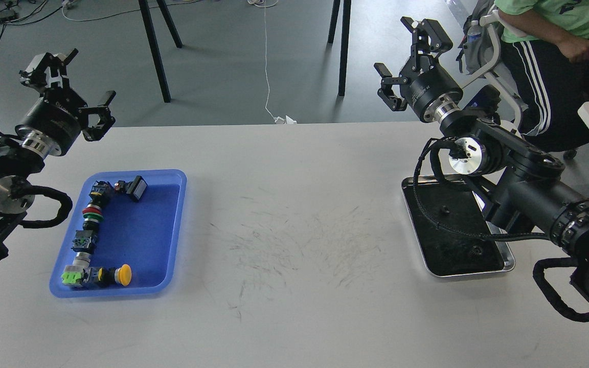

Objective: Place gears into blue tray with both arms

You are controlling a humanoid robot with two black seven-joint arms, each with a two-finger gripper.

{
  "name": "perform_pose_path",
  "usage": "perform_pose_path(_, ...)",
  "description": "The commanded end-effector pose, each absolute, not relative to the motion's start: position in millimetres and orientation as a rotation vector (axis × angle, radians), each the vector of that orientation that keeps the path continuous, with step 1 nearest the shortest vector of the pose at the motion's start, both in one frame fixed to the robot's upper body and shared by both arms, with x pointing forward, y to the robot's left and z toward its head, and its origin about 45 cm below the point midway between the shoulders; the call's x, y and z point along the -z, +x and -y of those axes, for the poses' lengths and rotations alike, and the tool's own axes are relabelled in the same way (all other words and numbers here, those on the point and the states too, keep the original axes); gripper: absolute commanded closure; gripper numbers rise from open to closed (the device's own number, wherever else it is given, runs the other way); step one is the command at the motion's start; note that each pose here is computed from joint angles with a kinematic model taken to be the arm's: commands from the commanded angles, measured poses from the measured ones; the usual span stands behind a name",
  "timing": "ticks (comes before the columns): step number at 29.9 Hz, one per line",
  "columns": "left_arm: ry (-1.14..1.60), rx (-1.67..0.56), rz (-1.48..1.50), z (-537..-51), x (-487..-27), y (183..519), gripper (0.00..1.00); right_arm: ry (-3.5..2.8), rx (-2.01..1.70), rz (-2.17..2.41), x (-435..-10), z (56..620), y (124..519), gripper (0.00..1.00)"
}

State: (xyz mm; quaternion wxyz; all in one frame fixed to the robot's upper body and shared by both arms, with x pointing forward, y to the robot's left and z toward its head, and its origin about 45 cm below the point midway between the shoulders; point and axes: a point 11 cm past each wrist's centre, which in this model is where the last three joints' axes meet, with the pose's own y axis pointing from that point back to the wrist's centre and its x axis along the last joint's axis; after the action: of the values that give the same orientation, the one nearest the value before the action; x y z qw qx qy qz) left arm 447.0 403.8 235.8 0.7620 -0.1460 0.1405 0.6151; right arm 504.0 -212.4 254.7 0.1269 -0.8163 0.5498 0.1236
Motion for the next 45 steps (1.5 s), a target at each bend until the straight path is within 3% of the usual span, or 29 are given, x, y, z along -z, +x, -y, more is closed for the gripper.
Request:
perform_pose_path(1,-0.314,-1.341,-0.304,-406,-236,446,0.01,-2.377,-0.365,-1.603,-252,213,503,0.01)
perform_pose_path(22,-0.319,-1.337,-0.305,-403,-237,448,0.01,-2.574,-0.265,-1.617,-247,220,498,0.01)
perform_pose_path(27,-0.322,-1.334,-0.300,-403,-240,449,0.01,-2.640,-0.188,-1.611,-265,242,494,0.01)
perform_pose_path(45,-0.330,-1.327,-0.309,-397,-237,450,0.01,-3.413,0.190,-1.288,-276,275,453,0.01)
